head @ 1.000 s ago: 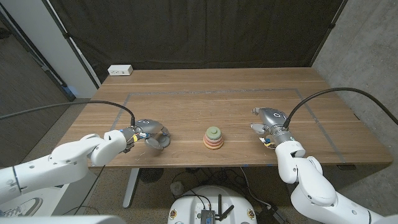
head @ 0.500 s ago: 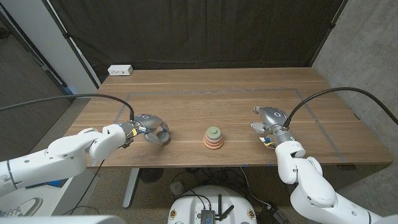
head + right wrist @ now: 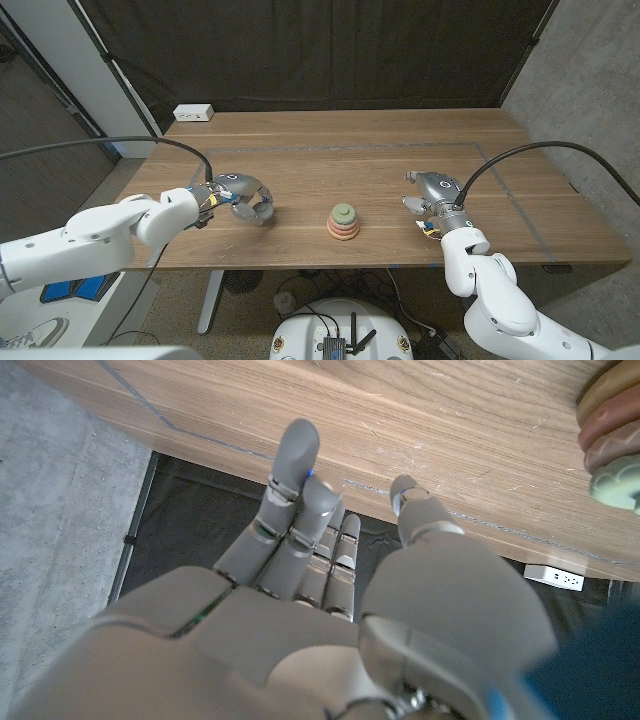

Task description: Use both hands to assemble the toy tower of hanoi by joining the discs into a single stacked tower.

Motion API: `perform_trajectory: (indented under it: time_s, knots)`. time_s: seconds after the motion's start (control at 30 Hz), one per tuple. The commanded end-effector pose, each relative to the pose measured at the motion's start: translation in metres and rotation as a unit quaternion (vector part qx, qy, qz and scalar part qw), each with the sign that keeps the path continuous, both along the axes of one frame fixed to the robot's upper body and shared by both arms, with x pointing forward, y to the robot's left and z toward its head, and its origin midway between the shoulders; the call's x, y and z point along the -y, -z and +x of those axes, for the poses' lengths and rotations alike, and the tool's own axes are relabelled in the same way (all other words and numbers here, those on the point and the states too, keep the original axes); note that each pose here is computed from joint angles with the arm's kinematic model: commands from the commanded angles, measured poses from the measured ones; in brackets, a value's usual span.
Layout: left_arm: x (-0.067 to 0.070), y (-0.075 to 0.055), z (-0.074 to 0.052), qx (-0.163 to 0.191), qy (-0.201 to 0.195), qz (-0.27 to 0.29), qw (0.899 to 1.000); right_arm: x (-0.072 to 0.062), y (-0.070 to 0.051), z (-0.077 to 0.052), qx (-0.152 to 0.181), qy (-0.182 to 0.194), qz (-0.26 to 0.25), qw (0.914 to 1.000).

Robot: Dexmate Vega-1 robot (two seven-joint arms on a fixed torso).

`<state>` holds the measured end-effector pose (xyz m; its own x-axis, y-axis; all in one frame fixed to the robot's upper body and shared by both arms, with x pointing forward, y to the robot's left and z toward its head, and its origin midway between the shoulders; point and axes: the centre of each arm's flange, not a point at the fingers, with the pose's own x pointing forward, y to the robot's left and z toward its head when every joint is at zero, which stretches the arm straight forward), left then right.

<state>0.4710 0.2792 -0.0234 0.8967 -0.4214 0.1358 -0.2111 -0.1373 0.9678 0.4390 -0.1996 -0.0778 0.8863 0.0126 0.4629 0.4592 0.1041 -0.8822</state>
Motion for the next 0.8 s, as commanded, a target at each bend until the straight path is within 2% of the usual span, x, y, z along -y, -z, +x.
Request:
perform_trajectory:
  time_s: [0.03, 0.8]
  knots:
    - [0.004, -0.024, -0.010, 0.002, 0.005, -0.005, 1.000, -0.001, 0.000, 0.001, -0.001, 0.003, 0.004, 1.0000]
    - [0.018, -0.054, -0.025, 0.006, 0.039, -0.004, 0.999, 0.000, 0.000, 0.003, 0.002, 0.007, 0.010, 0.9999]
